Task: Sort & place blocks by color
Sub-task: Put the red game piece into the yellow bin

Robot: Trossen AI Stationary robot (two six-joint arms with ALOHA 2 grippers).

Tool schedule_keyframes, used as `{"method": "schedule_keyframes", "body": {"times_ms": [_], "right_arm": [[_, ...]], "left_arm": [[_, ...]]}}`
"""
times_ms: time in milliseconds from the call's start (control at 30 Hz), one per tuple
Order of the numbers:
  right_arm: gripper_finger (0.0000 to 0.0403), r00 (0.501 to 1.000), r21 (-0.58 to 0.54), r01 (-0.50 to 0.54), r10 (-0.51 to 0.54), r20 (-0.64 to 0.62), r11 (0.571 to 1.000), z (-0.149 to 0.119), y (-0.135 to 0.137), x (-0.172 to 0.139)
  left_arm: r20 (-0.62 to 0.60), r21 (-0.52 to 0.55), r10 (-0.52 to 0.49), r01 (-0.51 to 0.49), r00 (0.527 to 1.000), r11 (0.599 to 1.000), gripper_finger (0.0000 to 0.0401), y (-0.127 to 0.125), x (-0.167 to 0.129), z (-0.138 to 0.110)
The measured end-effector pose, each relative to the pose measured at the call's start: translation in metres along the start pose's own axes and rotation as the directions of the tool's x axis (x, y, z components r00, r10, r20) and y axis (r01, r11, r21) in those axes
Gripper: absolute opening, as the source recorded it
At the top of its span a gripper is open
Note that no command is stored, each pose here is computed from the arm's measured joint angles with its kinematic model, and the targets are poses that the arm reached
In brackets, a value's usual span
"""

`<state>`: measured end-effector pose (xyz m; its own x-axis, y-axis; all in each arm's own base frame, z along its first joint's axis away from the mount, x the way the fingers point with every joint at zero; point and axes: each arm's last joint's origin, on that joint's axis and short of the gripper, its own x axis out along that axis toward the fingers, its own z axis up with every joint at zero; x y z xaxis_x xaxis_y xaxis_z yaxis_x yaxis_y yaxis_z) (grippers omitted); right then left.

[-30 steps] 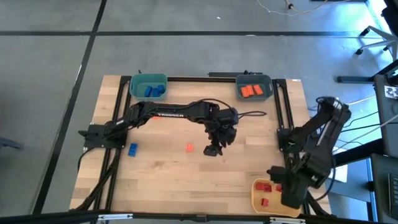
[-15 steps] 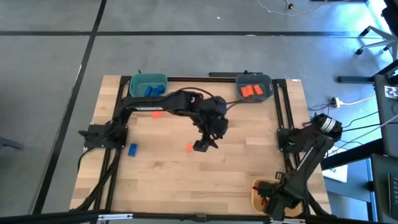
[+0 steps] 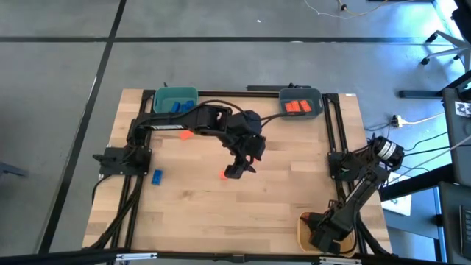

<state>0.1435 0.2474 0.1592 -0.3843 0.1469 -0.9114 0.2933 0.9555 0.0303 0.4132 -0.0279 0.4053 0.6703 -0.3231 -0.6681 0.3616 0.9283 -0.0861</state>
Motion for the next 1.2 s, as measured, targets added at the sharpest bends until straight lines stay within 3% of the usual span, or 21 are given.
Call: {"method": "schedule_keyframes", "body": {"times_ms": [467, 633, 733, 1067, 1200], "right_arm": [[0.0123, 0.999, 0.019, -0.009, 0.008, 0.038, 1.0, 0.002, 0.002, 0.001], [0.0145, 0.997, 0.07, 0.008, -0.013, 0.078, 0.998, 0.003, 0.001, 0.001], [0.0155, 0.997, 0.046, -0.002, -0.002, 0.079, 0.999, 0.004, 0.002, 0.001], [0.0158, 0.995, 0.037, -0.057, 0.06, -0.083, 0.998, -0.001, 0.006, -0.001], [0.0158, 0.994, 0.004, -0.087, 0.087, -0.068, 0.996, -0.003, 0.013, -0.009]], "left_arm": [[-0.002, 0.001, -0.005, 0.005, 1.0, 1.0, 0.0204, -0.003, 0.001, 0.0], [-0.002, 0.001, -0.006, 0.006, 1.0, 1.0, 0.0204, -0.003, 0.001, 0.0], [-0.002, 0.0, -0.006, 0.006, 1.0, 1.0, 0.0204, -0.003, 0.001, 0.0], [-0.003, 0.0, -0.006, 0.006, 1.0, 1.0, 0.0204, -0.003, 0.001, 0.0], [-0.003, 0.0, -0.006, 0.006, 1.0, 1.0, 0.0204, -0.003, 0.001, 0.0]]}}
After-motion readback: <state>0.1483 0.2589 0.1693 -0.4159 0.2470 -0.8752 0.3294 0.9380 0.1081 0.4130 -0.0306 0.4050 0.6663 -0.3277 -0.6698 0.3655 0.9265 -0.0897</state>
